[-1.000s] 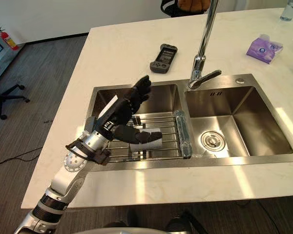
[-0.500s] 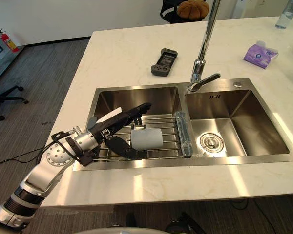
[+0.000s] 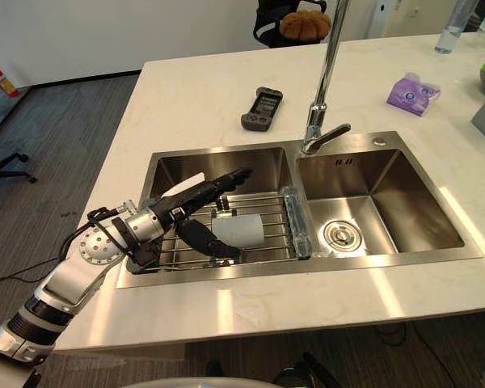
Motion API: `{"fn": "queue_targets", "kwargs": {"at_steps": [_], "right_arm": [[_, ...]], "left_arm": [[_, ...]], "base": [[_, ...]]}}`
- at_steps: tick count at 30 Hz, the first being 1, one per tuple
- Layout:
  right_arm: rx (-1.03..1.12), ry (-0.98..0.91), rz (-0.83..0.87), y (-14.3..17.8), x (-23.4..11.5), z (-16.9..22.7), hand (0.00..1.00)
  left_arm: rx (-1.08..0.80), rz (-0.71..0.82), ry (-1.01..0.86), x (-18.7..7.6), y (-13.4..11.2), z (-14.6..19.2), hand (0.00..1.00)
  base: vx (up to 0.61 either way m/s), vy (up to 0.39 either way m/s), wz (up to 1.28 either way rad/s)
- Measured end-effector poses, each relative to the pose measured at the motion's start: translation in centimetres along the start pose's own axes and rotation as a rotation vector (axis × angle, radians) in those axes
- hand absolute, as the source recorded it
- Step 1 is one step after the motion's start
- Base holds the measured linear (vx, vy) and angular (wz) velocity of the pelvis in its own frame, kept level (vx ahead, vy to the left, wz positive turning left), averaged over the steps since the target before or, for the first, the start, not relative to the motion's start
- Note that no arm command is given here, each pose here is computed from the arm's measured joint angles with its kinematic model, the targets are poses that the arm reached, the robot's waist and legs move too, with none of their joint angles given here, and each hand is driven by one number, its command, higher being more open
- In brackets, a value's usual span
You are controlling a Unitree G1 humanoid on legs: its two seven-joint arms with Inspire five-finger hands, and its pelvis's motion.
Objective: Walk over to the sink, pick up the cup, carry it to the dishwasher, place the cup inside the dishwasher, then close the dishwasher door
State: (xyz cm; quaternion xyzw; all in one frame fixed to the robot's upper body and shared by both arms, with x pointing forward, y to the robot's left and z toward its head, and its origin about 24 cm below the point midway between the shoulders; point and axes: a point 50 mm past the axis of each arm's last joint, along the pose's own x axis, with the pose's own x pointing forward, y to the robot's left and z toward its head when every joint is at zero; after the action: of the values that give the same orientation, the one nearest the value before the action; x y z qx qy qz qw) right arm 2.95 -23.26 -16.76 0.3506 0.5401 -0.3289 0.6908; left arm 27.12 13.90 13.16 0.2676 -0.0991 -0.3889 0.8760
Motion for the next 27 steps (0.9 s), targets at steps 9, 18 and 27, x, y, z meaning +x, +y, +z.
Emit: {"fn": "queue_targets", "kwargs": {"at_steps": [9, 18, 27], "right_arm": [[0.048, -0.021, 0.01, -0.1, 0.0, 0.2, 1.0], [0.067, -0.039, 0.032, -0.2, -0.1, 0.6, 1.0], [0.079, -0.079, 0.043, 0.2, -0.1, 1.3, 1.0]], "left_arm": [[0.076, 0.011, 0.083, 0.2, -0.3, -1.5, 1.0], [0.139, 0.021, 0.182, 0.2, -1.0, -3.7, 1.0], [0.246, 0.14, 0.189, 0.1, -0.6, -4.2, 1.0]], "base": [[0.0, 0.002, -0.05], [-0.01, 0.0, -0.03], [0.0, 0.0, 0.0]]}}
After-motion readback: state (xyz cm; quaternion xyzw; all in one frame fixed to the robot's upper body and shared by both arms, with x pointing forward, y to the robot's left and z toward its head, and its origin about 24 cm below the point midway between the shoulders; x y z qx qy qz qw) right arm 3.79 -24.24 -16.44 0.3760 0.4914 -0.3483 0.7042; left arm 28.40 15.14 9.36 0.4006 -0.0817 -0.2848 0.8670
